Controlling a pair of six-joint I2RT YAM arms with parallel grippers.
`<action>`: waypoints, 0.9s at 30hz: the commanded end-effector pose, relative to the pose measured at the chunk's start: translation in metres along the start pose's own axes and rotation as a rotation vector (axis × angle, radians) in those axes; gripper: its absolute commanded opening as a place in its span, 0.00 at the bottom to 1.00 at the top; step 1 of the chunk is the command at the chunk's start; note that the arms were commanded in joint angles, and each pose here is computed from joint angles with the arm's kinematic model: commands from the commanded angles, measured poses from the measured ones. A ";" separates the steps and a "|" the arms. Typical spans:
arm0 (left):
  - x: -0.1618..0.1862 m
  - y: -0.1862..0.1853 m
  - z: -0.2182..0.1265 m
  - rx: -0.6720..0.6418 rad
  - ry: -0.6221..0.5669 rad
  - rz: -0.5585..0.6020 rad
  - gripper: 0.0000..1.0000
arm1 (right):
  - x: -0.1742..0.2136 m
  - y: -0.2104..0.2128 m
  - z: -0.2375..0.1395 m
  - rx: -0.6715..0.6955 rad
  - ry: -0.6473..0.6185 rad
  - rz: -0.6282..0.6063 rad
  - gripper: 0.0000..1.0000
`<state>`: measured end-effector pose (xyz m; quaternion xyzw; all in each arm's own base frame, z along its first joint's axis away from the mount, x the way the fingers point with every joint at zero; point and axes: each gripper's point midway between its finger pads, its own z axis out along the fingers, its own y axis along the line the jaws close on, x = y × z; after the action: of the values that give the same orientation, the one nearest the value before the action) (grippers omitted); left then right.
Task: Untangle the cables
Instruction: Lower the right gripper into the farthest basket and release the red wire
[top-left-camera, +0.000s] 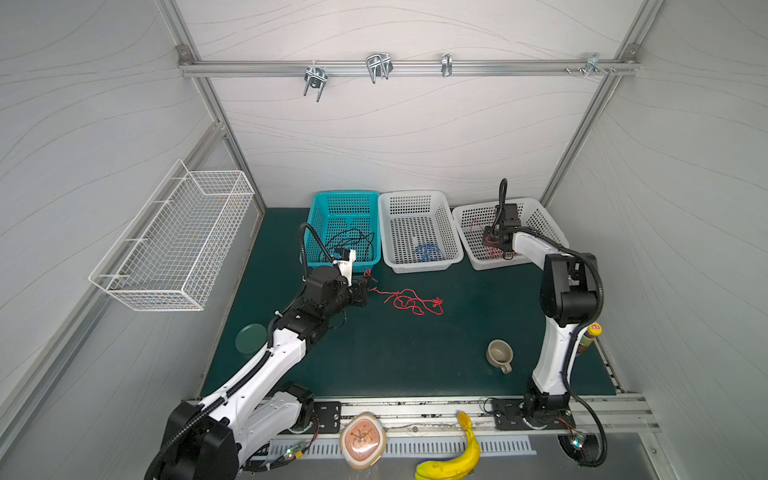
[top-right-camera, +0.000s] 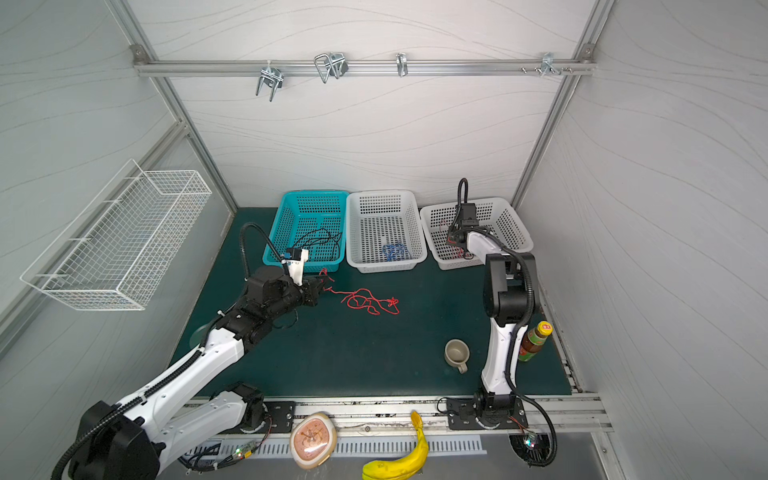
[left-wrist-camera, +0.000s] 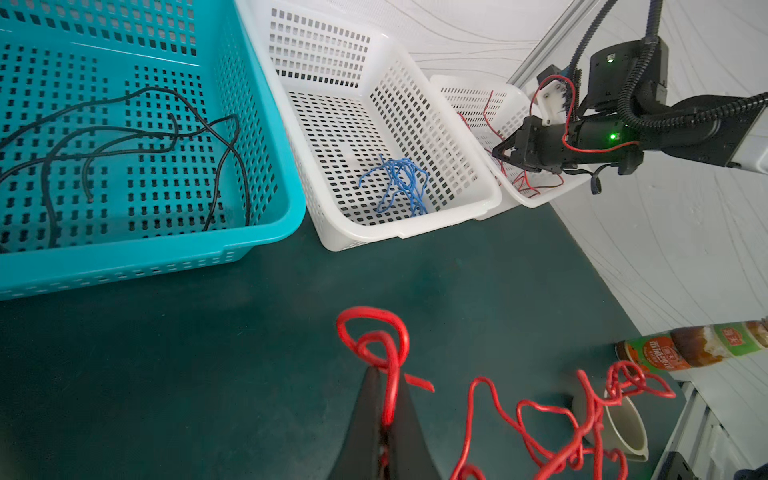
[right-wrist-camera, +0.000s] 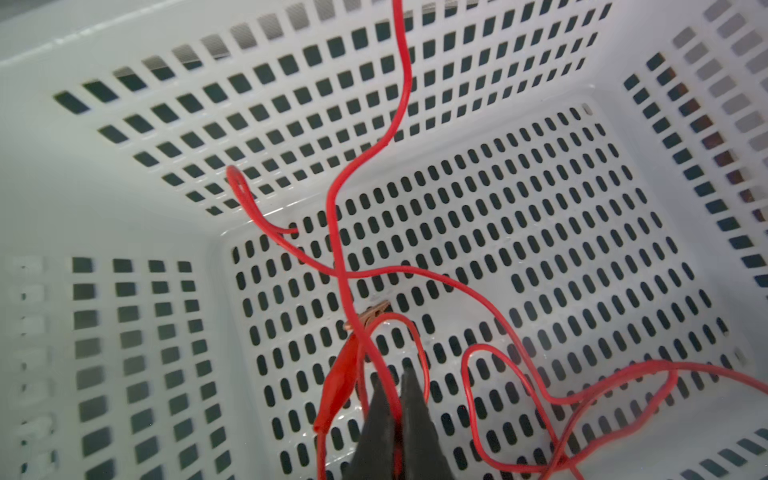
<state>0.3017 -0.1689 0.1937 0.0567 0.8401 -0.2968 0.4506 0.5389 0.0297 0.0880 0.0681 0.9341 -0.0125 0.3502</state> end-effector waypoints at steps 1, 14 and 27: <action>-0.033 -0.024 -0.002 0.076 -0.096 0.013 0.00 | 0.022 -0.013 0.008 0.013 0.101 0.017 0.08; -0.023 -0.030 0.011 0.070 -0.059 0.023 0.00 | -0.022 -0.006 -0.049 -0.058 -0.045 -0.023 0.66; -0.019 -0.030 0.019 0.070 -0.045 0.040 0.00 | -0.017 -0.020 -0.073 0.130 -0.052 -0.164 0.80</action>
<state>0.3040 -0.1943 0.1833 0.0745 0.8444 -0.3078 0.4321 0.5149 0.0128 0.1599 0.0356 0.9179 -0.0644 0.3900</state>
